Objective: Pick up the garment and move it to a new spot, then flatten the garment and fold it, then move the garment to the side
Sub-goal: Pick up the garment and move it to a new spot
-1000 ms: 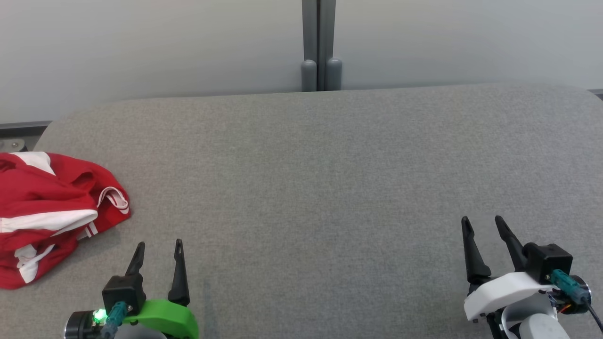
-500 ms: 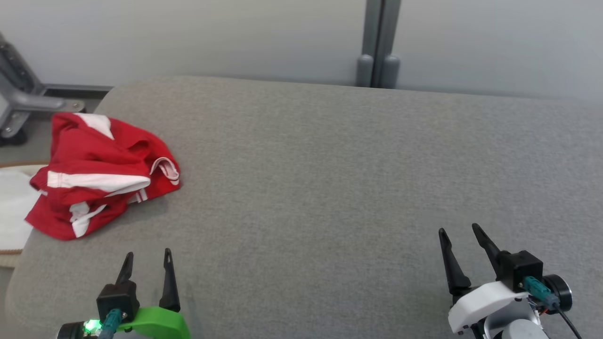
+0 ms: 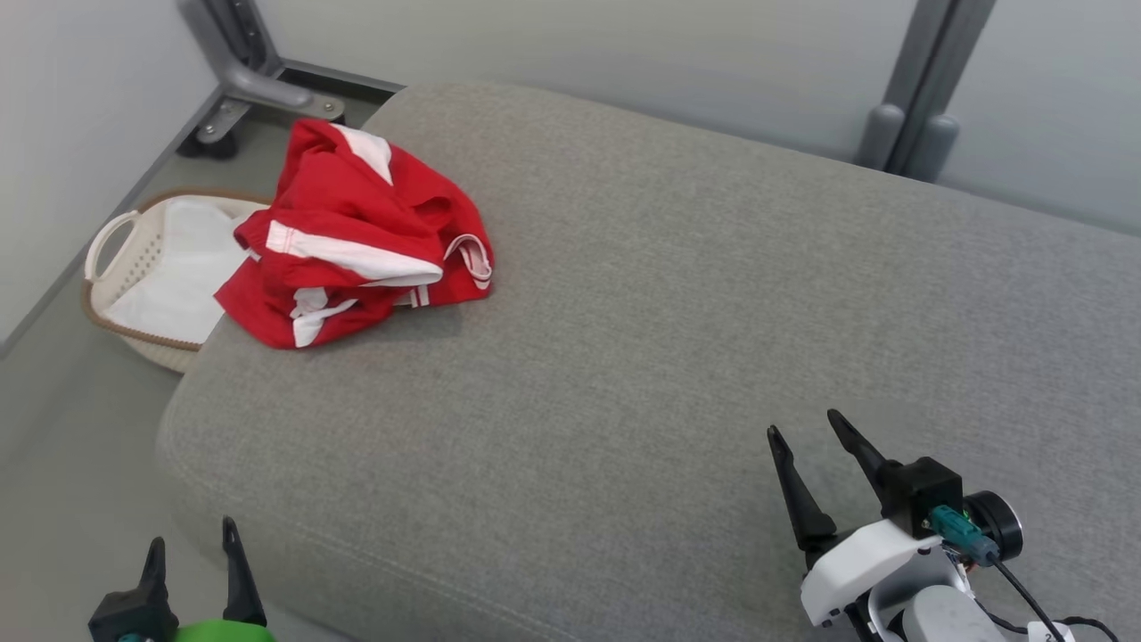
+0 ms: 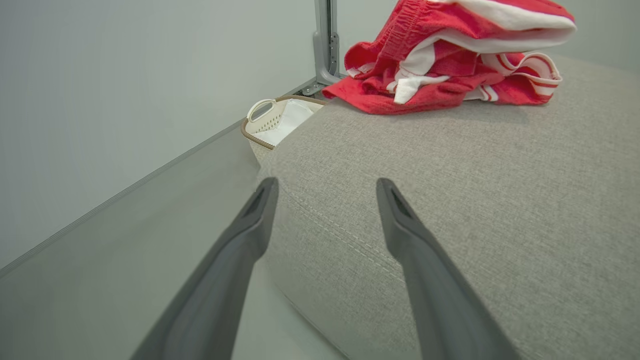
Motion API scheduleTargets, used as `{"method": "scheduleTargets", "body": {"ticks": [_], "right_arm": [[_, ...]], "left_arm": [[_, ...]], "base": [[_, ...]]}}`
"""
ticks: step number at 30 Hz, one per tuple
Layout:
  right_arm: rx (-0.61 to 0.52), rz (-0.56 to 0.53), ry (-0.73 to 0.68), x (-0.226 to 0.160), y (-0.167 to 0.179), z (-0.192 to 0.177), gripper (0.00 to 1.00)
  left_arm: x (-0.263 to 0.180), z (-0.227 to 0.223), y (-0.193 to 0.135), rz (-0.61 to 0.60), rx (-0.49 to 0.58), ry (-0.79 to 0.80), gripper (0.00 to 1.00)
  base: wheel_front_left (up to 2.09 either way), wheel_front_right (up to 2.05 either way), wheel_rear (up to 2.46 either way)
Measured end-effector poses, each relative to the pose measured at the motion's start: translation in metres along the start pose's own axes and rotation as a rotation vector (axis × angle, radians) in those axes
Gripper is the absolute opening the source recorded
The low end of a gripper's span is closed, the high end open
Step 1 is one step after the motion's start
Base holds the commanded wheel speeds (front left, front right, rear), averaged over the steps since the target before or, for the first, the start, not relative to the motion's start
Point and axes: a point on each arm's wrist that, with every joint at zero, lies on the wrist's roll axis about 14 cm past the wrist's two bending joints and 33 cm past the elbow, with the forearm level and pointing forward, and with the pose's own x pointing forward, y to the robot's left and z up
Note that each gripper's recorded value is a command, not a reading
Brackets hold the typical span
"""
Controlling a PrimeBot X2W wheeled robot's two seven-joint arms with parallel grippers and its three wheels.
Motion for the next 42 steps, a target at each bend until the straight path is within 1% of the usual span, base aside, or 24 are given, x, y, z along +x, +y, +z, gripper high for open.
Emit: {"method": "scheduleTargets", "body": {"ticks": [3, 5, 8, 10, 15, 19, 24, 26, 31, 33, 36, 39, 42], "right_arm": [[0.007, 0.042, 0.013, 0.008, 0.012, -0.006, 1.0], [0.013, 0.057, 0.017, 0.012, 0.016, -0.008, 1.0], [0.018, 0.061, 0.034, 0.015, 0.015, -0.016, 1.0], [0.027, 0.051, 0.045, 0.016, 0.011, -0.021, 1.0], [0.018, 0.037, 0.051, 0.02, 0.002, -0.026, 1.0], [0.016, 0.017, 0.045, 0.023, -0.009, -0.028, 1.0], [0.011, 0.0, 0.051, 0.028, -0.02, -0.035, 1.0], [0.012, -0.006, 0.049, 0.032, -0.025, -0.037, 1.0], [0.016, 0.0, 0.032, 0.043, -0.031, -0.039, 1.0], [0.022, 0.0, 0.033, 0.046, -0.033, -0.043, 1.0], [0.03, 0.0, 0.035, 0.049, -0.037, -0.048, 1.0], [0.039, -0.016, 0.046, 0.049, -0.045, -0.055, 1.0], [0.049, -0.041, 0.052, 0.048, -0.054, -0.06, 1.0]], "left_arm": [[-0.007, -0.005, 0.017, 0.049, -0.01, 0.016, 1.0], [-0.01, -0.01, 0.024, 0.068, -0.046, 0.033, 1.0], [-0.009, -0.018, 0.021, 0.06, -0.096, 0.061, 1.0], [-0.003, -0.018, 0.014, 0.041, -0.103, 0.069, 1.0], [0.028, 0.0, -0.009, -0.023, -0.097, 0.034, 1.0], [0.067, 0.04, -0.018, -0.059, -0.08, -0.055, 1.0], [0.113, 0.086, -0.042, -0.147, -0.048, -0.136, 1.0], [0.131, 0.099, -0.049, -0.182, -0.016, -0.145, 1.0], [0.168, 0.115, -0.069, -0.248, 0.022, -0.124, 1.0], [0.182, 0.115, -0.07, -0.252, 0.033, -0.094, 1.0], [0.196, 0.1, -0.073, -0.248, 0.013, -0.02, 1.0], [0.207, 0.085, -0.089, -0.277, -0.002, 0.035, 1.0], [0.21, 0.058, -0.101, -0.294, -0.019, 0.122, 1.0]], "base": [[0.0, 0.0, 0.0], [0.0, 0.0, 0.0], [0.0, 0.0, 0.0], [0.0, 0.0, 0.0], [0.0, 0.0, 0.0], [0.0, 0.0, 0.0], [0.0, 0.0, 0.0], [0.0, 0.0, 0.0], [0.0, 0.0, 0.0], [0.0, 0.0, 0.0], [0.0, 0.0, 0.0], [0.0, 0.0, 0.0], [0.0, 0.0, 0.0]]}}
